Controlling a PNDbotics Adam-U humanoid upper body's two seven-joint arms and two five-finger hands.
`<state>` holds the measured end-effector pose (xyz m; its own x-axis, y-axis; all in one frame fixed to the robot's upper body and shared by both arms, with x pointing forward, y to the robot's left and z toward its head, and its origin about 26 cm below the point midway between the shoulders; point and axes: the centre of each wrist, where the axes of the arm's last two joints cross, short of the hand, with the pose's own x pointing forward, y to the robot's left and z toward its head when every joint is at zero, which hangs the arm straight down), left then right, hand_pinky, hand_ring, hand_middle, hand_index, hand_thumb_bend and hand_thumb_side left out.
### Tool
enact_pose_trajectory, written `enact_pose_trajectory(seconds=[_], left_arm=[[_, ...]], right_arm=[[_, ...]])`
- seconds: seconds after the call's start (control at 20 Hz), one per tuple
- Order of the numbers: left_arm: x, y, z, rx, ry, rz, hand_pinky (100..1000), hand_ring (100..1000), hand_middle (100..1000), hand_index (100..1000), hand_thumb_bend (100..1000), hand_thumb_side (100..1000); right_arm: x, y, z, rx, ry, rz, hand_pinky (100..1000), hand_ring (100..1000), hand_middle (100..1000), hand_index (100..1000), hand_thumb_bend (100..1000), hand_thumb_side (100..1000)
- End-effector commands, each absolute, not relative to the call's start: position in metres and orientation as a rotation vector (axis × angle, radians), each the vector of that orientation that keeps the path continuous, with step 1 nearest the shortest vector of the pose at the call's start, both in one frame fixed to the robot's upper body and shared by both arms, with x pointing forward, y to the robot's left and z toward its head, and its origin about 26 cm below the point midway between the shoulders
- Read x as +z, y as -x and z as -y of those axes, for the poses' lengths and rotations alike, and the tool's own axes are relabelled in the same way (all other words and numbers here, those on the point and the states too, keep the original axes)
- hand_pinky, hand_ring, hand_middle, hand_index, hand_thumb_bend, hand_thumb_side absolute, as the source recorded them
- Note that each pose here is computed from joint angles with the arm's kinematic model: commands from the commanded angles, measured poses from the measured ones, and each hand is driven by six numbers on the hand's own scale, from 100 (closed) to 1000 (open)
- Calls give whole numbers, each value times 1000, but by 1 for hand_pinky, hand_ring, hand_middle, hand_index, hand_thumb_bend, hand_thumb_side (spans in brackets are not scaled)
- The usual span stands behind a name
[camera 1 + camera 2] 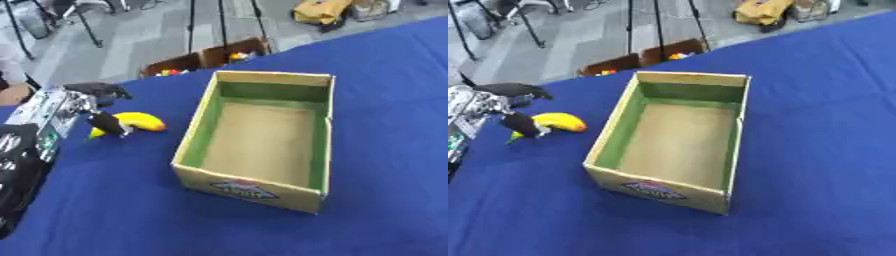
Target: Pick up objects on the table and place them in the box.
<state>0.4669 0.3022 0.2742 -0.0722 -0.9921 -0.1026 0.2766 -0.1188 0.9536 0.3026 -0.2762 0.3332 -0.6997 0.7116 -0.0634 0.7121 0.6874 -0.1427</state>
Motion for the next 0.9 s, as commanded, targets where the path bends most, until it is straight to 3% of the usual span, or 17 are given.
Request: enact_pose_trajectory(seconds=[0.05,0.25,0.9], left_arm=[[289,-463,-310,-1428,-1096,989,1000,1000,1000,1000,211,497],[285,-464,-313,-1407,-1110,982,1000,1000,1000,1000,130,476],[279,-467,-326,-1374,-1104,946,1000,1000,1000,1000,100,454]], right_arm=[[344,-297,276,-252,-1202,-2840,710,866,812,916,100,1000],[347,-297,275,-250,-1194,-2836,710,866,812,916,100,1000],[348,-296,276,-252,-1205,-2829,712,867,809,916,100,1000]])
